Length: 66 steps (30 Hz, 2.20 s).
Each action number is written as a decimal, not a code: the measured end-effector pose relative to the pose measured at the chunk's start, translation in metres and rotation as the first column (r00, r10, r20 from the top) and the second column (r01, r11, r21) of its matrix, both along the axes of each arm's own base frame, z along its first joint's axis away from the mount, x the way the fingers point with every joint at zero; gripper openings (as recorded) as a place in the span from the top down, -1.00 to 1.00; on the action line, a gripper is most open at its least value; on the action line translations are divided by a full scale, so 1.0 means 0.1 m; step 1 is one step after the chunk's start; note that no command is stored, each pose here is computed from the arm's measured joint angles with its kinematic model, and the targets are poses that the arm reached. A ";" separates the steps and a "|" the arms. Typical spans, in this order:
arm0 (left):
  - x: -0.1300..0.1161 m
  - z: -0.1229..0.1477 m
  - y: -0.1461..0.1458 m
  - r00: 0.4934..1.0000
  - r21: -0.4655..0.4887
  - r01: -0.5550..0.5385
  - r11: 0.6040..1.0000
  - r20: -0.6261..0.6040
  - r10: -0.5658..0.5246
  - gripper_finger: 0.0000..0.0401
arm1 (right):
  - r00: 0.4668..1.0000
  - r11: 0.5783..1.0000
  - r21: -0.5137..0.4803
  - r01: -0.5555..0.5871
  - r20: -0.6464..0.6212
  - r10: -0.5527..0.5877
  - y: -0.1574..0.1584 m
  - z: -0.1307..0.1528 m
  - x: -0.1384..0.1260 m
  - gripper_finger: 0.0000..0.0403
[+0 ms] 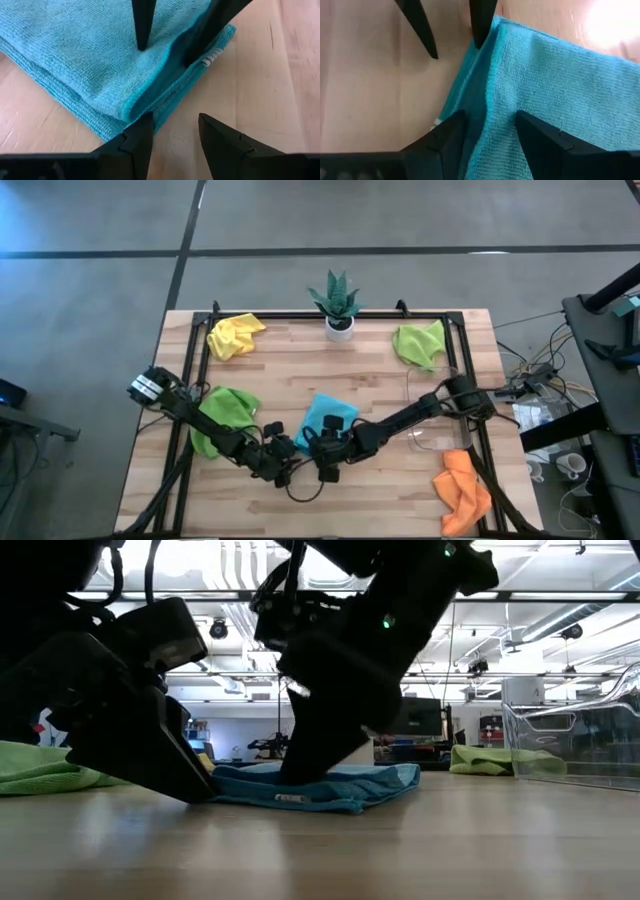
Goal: Fold microfiber towels
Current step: Fold the blue towel on the table
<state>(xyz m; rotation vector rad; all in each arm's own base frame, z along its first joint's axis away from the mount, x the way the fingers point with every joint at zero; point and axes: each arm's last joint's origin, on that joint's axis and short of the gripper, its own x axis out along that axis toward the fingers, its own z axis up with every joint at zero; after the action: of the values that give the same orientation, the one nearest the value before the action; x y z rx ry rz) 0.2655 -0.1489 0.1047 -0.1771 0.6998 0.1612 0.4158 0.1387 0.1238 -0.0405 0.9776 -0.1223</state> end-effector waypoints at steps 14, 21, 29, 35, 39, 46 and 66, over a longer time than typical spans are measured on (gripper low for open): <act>0.00 0.00 0.00 1.000 -0.010 0.005 1.000 0.002 -0.005 0.28 | 0.998 0.998 0.031 0.050 0.024 -0.051 -0.04 0.03 0.03 0.68; 0.00 -0.01 0.00 1.000 -0.012 0.007 1.000 0.003 -0.007 0.28 | 0.997 0.997 0.044 0.069 0.038 -0.070 -0.08 0.10 0.03 0.87; -0.01 -0.01 0.00 1.000 -0.011 0.007 1.000 0.001 -0.007 0.28 | 0.993 0.995 0.067 0.072 0.084 -0.077 -0.09 0.38 0.03 0.93; 0.00 -0.01 0.00 1.000 -0.013 0.008 1.000 0.003 -0.008 0.28 | 0.997 0.989 0.144 0.031 0.059 -0.040 -0.05 0.35 0.06 0.94; 0.00 -0.01 0.00 1.000 -0.013 0.011 1.000 0.005 -0.011 0.28 | 0.998 0.989 0.143 0.037 0.035 -0.043 -0.05 0.21 0.07 0.94; 0.00 0.00 -0.01 1.000 -0.017 0.016 1.000 0.011 -0.016 0.28 | 0.996 0.983 0.173 0.065 0.041 -0.074 -0.04 0.18 0.10 0.69; -0.36 0.89 0.00 0.960 -0.277 0.280 0.919 0.083 -0.267 0.28 | 0.987 0.989 0.003 0.151 0.062 -0.151 -0.31 0.52 -0.27 0.04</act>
<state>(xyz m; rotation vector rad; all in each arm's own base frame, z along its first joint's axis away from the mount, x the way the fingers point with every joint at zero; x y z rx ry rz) 0.2293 -0.1488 0.1940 -0.3571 0.6949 -0.2148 0.3889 0.1076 0.1757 0.0356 0.9184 -0.2623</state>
